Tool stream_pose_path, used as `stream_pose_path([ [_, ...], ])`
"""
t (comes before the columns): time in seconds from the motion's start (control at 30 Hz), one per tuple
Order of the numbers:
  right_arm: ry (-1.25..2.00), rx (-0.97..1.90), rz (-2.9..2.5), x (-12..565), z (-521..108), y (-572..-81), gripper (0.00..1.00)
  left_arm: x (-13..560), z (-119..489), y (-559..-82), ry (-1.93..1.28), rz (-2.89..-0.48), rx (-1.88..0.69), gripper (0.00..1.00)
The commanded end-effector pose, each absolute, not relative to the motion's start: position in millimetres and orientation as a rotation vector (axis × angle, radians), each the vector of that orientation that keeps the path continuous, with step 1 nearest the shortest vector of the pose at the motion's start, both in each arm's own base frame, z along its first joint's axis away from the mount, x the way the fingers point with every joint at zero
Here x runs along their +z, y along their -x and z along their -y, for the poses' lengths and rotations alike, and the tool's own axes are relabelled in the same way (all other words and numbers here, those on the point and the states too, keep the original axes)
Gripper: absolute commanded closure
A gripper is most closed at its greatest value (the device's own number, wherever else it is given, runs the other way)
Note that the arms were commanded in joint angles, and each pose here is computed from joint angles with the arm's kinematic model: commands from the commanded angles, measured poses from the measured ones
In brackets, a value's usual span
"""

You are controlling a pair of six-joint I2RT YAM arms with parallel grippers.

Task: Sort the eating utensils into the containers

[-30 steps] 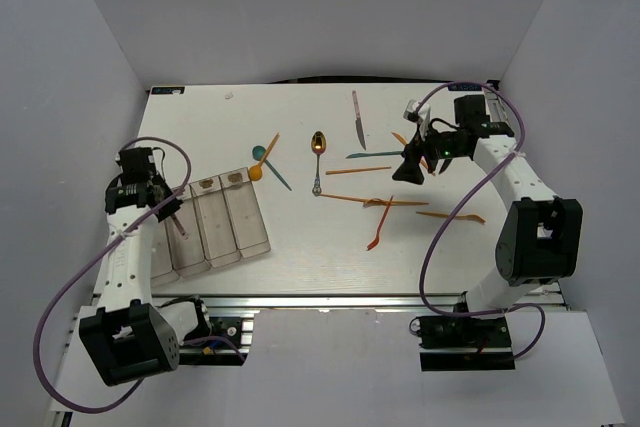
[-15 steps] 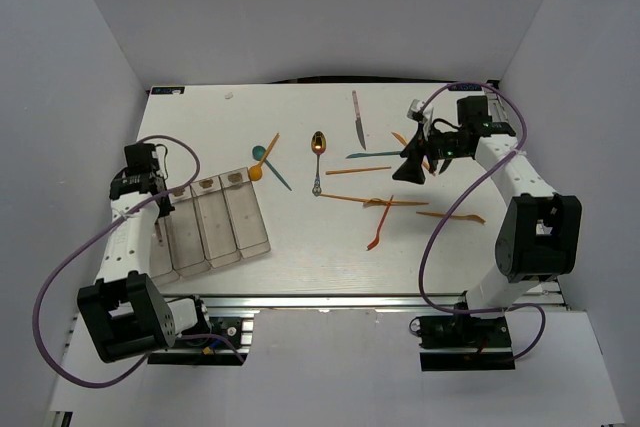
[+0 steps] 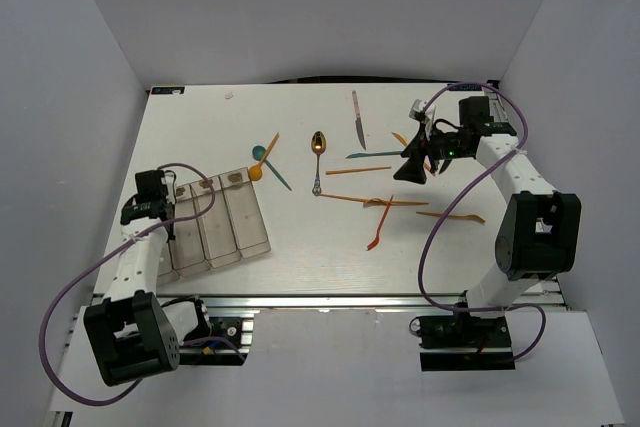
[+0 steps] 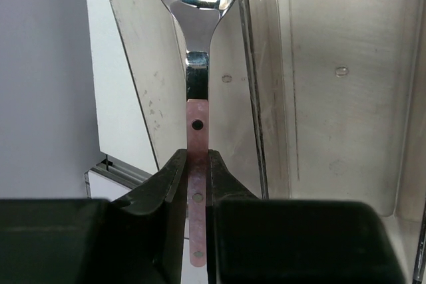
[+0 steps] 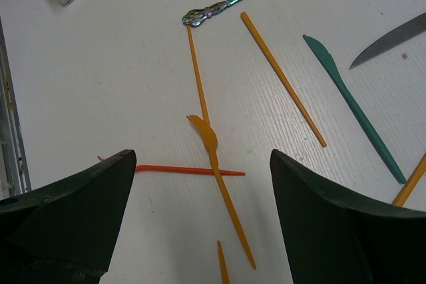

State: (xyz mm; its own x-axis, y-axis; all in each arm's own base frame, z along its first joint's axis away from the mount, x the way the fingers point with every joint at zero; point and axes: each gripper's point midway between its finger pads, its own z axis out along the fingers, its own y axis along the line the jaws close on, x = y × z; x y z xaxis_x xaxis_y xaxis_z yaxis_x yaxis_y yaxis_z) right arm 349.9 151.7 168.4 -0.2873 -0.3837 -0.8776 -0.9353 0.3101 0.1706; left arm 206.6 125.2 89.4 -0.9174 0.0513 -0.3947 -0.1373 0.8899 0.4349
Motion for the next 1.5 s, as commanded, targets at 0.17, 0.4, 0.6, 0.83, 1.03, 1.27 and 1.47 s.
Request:
stream_pose_path([
  [0.17, 1.179, 0.965, -1.802, 170, -153, -346, 0.11, 92, -130, -204, 0.09, -2.595, 0.696, 0.76],
  [0.4, 1.193, 0.957, -1.801, 171, -153, -344, 0.11, 99, -130, -204, 0.132, -2.561, 0.697, 0.41],
  [0.6, 1.187, 0.95, -1.82, 171, -151, -345, 0.11, 127, -129, -220, 0.175, -2.478, 0.662, 0.33],
  [0.83, 1.074, 0.806, -1.984, 162, -135, -377, 0.11, 213, -64, -290, 0.344, -2.22, 0.068, 0.12],
  [1.03, 0.872, 0.553, -2.145, 162, -110, -434, 0.12, 256, -18, -323, 0.405, -2.131, -0.324, 0.1],
  [1.27, 0.835, 0.465, -2.21, 161, -132, -458, 0.12, 253, 27, -328, 0.4, -2.106, -0.599, 0.06],
  [1.47, 0.743, 0.486, -2.297, 152, -170, -461, 0.13, 234, 70, -327, 0.295, -2.172, -0.654, 0.06],
])
